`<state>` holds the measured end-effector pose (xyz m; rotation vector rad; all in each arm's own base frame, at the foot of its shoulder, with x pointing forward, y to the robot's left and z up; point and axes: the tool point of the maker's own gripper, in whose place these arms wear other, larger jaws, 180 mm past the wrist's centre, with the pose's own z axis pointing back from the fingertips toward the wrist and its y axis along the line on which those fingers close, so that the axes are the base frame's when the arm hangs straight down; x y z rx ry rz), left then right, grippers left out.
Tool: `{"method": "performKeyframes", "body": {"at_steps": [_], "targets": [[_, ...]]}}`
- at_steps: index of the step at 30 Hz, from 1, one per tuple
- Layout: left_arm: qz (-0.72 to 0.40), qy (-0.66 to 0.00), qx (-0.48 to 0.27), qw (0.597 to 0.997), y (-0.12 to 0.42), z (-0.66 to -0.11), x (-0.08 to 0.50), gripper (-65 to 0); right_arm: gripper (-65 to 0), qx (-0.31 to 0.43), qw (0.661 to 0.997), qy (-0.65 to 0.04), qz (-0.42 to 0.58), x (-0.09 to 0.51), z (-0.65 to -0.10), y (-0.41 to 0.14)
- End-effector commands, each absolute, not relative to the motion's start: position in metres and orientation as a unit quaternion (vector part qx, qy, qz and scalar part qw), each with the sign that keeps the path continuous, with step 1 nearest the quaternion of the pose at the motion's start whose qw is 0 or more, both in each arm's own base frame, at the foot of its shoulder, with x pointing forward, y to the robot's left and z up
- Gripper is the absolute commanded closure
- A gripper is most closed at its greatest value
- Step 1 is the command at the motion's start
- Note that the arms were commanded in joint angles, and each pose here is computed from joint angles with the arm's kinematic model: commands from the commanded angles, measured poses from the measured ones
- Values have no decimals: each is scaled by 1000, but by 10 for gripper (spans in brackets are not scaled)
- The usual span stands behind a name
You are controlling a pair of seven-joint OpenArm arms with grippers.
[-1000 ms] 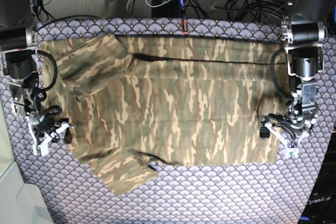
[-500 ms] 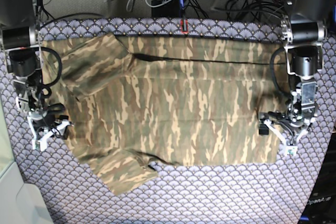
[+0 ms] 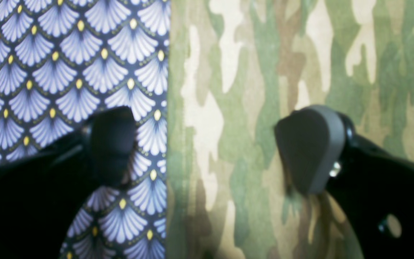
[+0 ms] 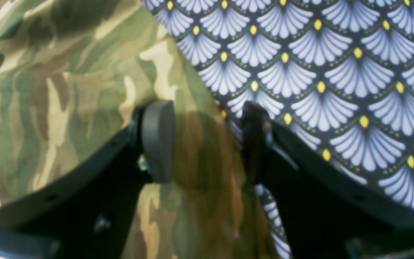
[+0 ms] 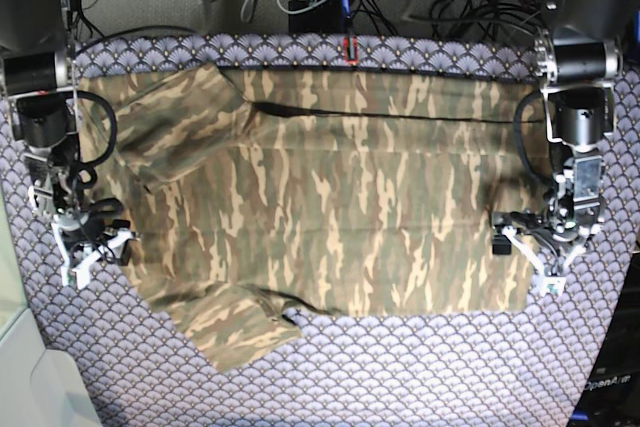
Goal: Fold the T-shirt properly
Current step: 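Lower both grippers onto the hem corners and grasp the fabric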
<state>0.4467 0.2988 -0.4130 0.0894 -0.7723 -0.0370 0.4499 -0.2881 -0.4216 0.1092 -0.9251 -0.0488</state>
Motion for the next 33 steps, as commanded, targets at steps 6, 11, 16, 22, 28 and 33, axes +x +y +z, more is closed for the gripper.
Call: {"method": "performKeyframes", "body": {"at_steps": [6,11,16,22,28,33], "targets": [[-14,-409,51,911,307,-388,463,-650,-309,80,894,-440,-10,445,-422,-281],[-14,-410,49,911,306,-388,464,-650,-302,85,892,-443,13,435,-424,-270],[-13,-412,46,910,303,-388,465,-650,-153,84,889,-450,26,432,-420,-268],[41,-439,-10,898,298,-377,472,-650,0,85,890,-448,25,431,-422,-268],[63,-448,-23,891,308,-371,472,-650,0,85,890,-448,25,431,-422,-268],[53,-464,-2,884,315,-370,474,-650,0,85,890,-448,25,431,-422,-268]]}}
